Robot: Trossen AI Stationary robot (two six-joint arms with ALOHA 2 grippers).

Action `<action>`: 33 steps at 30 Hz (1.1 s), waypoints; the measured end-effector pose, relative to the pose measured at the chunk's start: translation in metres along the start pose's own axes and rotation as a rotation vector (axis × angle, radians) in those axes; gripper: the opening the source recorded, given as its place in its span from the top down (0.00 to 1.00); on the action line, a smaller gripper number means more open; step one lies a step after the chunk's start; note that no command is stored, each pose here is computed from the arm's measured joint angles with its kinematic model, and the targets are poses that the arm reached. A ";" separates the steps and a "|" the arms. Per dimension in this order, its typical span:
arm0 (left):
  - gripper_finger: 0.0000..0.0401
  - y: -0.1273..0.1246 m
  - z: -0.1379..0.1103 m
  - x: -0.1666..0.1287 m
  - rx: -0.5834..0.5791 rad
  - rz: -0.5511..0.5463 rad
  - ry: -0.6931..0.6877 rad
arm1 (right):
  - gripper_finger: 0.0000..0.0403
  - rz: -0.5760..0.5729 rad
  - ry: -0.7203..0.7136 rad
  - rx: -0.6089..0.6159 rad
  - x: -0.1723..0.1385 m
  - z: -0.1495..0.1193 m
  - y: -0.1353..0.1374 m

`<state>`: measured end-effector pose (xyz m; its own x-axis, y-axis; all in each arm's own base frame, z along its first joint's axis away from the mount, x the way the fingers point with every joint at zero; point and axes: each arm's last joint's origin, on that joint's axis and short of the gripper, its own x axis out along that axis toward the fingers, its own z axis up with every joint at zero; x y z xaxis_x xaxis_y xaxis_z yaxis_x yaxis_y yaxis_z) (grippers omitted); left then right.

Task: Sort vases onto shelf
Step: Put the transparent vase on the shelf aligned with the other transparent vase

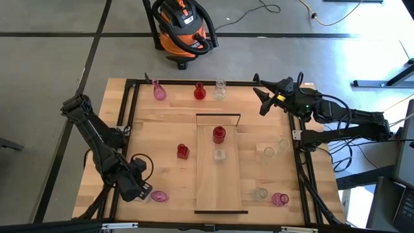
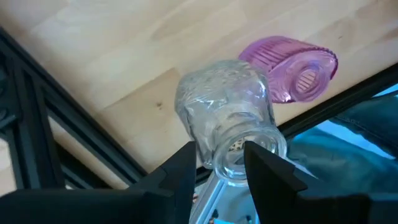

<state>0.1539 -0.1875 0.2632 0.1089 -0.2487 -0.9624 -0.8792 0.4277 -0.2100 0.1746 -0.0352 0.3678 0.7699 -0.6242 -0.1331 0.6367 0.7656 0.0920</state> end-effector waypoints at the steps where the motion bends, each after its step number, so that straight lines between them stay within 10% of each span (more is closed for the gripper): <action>1: 0.68 0.000 0.000 0.001 0.000 -0.001 -0.002 | 0.50 0.000 0.000 0.000 0.000 0.000 0.000; 13: 0.70 0.003 0.003 0.022 -0.003 -0.019 0.042 | 0.50 0.000 0.000 0.000 0.000 0.000 0.000; 19: 0.90 0.003 0.006 0.020 -0.015 0.009 0.100 | 0.50 0.000 0.000 0.000 0.000 0.000 0.000; 33: 0.94 -0.009 0.044 -0.041 -0.011 -0.094 -0.049 | 0.50 0.000 0.000 0.000 0.000 0.000 0.000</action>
<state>0.1779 -0.1430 0.2969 0.2137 -0.2443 -0.9459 -0.8691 0.3946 -0.2982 0.1746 -0.0352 0.3677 0.7696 -0.6245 -0.1332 0.6370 0.7654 0.0917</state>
